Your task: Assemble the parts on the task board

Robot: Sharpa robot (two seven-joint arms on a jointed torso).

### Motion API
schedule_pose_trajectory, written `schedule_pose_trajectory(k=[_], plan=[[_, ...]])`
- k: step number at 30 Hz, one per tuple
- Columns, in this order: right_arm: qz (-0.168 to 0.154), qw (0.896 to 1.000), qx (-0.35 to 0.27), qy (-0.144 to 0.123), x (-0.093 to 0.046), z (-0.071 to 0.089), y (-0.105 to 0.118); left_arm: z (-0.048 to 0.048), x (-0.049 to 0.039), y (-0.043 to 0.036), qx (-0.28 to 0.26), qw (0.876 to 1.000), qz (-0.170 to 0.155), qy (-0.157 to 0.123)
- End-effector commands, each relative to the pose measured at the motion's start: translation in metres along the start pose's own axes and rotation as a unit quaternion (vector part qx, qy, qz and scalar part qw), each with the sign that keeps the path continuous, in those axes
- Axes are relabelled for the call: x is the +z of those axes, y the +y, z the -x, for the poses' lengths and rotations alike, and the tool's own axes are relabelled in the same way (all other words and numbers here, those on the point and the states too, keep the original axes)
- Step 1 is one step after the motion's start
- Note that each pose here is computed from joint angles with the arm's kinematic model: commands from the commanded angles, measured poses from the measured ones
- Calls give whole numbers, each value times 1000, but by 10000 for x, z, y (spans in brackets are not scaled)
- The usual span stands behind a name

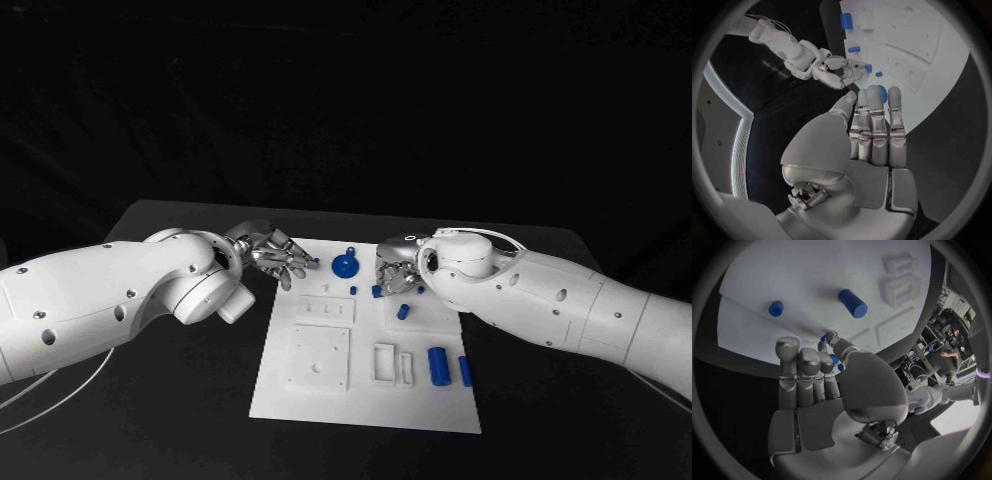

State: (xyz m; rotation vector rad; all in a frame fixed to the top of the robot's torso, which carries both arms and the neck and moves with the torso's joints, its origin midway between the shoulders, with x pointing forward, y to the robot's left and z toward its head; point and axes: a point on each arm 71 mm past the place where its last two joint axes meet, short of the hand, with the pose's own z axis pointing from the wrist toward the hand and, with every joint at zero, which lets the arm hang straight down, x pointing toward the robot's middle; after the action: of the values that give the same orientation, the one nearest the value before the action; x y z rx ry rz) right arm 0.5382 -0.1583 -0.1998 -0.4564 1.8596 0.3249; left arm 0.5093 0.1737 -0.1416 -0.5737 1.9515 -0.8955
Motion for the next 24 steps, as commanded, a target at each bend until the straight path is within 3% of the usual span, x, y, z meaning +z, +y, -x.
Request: schedule_pose_trajectory(k=[1,24], plan=[[7,1000,2,3,3,-10,24,1,-5,-13,-5,1000,-2,-3],[7,1000,6,2,-3,-26,126,5,-7,3,-7,1000,4,0]])
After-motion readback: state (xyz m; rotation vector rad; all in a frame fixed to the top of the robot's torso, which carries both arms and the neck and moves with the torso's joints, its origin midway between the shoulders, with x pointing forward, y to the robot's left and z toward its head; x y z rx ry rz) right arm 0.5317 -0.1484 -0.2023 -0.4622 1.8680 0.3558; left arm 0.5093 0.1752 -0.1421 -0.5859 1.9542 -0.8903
